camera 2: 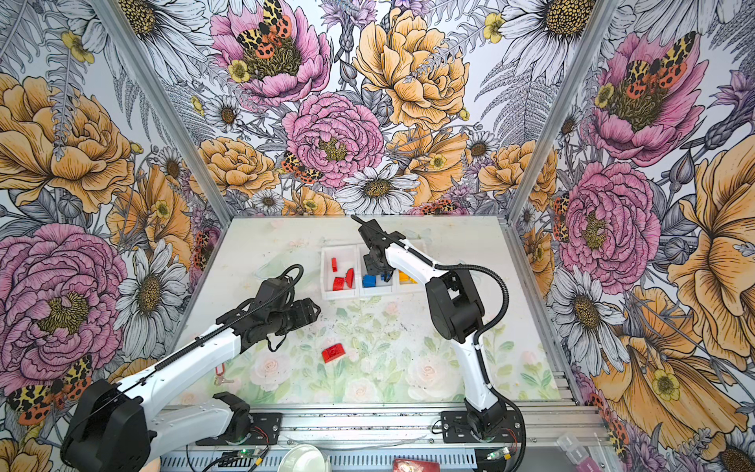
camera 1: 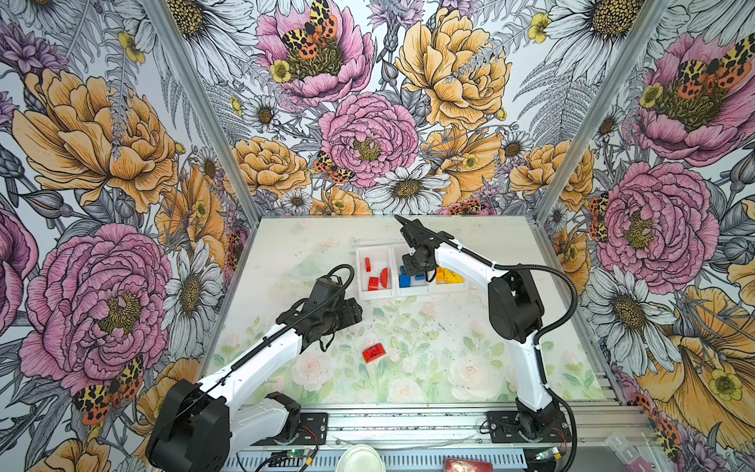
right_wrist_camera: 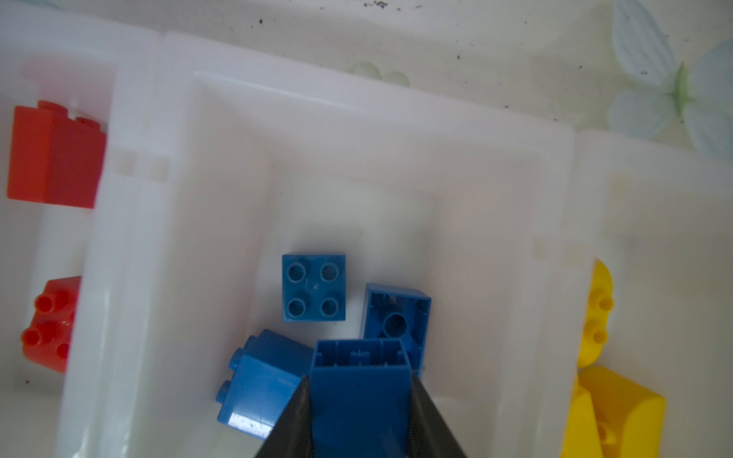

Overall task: Sort the legos into containers by color
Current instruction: Place the lego in the container.

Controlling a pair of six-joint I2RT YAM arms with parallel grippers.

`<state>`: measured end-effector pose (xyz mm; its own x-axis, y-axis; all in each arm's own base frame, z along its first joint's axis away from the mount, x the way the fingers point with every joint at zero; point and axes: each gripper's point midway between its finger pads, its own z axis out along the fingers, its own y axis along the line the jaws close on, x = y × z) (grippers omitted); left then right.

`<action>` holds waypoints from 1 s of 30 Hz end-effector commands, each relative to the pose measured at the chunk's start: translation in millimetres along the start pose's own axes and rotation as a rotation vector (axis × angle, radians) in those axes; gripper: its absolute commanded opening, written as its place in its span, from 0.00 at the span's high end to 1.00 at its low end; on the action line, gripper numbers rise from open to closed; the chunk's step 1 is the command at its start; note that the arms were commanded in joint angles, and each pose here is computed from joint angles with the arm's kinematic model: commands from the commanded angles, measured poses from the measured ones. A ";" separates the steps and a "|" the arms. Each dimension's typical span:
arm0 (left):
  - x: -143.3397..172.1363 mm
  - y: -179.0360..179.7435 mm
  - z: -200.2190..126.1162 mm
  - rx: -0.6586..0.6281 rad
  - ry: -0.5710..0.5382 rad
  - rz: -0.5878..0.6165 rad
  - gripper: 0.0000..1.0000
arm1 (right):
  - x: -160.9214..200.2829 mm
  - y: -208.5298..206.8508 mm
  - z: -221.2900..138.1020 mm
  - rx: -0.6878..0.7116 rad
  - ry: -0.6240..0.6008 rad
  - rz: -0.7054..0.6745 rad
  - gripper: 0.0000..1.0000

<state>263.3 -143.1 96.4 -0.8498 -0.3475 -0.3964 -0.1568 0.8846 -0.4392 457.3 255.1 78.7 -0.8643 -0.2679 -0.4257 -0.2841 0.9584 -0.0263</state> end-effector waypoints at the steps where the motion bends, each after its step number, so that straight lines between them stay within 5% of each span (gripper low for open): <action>1: -10.4 -10.3 -2.4 0.018 -0.036 0.032 0.21 | -13.5 2.0 -2.0 -0.005 -0.034 0.022 0.59; 6: -9.2 -12.0 -2.1 0.020 -0.033 0.038 0.21 | -14.3 3.0 -4.3 -0.012 -0.036 0.021 0.50; 19: 0.6 -19.9 -0.9 0.027 -0.008 0.089 0.21 | -16.6 3.9 -23.6 -0.034 -0.060 0.021 0.47; 30: 39.2 -29.4 -6.4 -0.003 0.096 0.262 0.23 | 2.4 6.7 -49.8 -0.071 -0.055 0.009 0.41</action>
<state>237.3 -178.5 97.0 -0.9005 -0.1485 -0.4087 0.0209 0.9240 -0.3818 441.4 252.6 98.8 -0.8613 -0.2575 -0.4380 -0.2928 0.9561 0.0136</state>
